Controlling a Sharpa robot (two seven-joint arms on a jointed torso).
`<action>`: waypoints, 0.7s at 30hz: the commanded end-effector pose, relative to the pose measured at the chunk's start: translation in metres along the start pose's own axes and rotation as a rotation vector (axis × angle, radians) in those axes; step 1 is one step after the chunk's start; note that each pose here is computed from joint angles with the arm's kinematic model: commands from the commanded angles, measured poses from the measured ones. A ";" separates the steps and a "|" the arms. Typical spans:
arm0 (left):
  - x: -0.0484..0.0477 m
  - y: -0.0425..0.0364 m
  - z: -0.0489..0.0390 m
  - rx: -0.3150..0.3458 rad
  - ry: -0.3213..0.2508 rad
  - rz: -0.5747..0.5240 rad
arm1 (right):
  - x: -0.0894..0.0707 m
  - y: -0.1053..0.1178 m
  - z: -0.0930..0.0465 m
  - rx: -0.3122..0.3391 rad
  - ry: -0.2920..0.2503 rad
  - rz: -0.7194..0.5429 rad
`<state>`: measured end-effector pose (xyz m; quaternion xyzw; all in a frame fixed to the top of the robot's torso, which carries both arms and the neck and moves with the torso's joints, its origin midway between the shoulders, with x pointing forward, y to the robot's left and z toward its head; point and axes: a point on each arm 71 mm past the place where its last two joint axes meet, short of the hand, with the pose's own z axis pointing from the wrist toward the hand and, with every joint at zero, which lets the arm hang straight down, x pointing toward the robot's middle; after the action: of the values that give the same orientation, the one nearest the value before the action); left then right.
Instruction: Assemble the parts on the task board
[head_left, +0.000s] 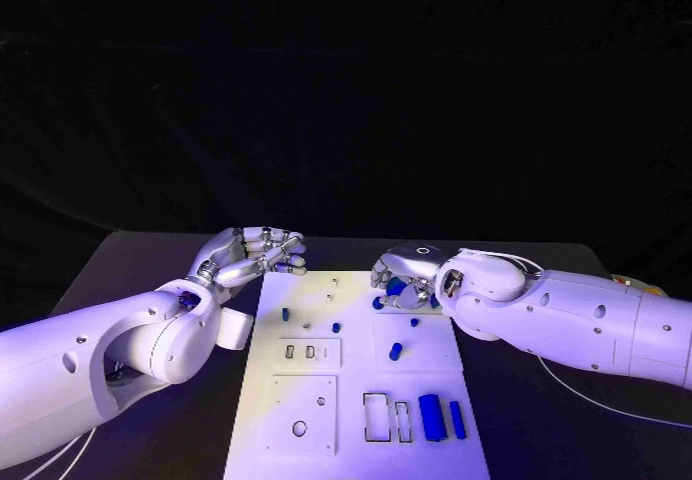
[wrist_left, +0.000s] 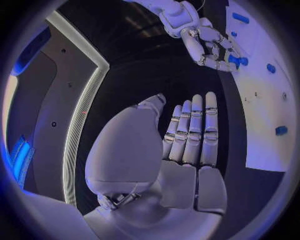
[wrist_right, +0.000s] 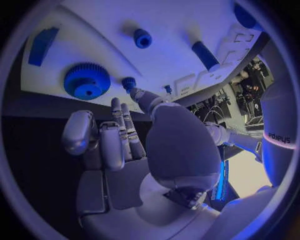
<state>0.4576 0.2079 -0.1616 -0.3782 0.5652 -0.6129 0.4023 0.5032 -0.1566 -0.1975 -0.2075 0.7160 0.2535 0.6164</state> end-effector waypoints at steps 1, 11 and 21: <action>0.0028 -0.0022 0.0003 0.010 0.024 -0.007 | 0.004 0.001 0.000 0.003 0.039 -0.038; 0.0023 -0.0022 0.0004 0.008 0.023 -0.009 | 0.008 0.003 0.002 -0.002 0.056 -0.037; 0.0021 -0.0020 0.0006 0.006 0.023 -0.010 | 0.012 0.005 0.003 -0.007 0.057 -0.032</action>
<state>0.4578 0.2080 -0.1611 -0.3780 0.5657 -0.6136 0.4008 0.5015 -0.1520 -0.2072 -0.2197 0.7269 0.2451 0.6027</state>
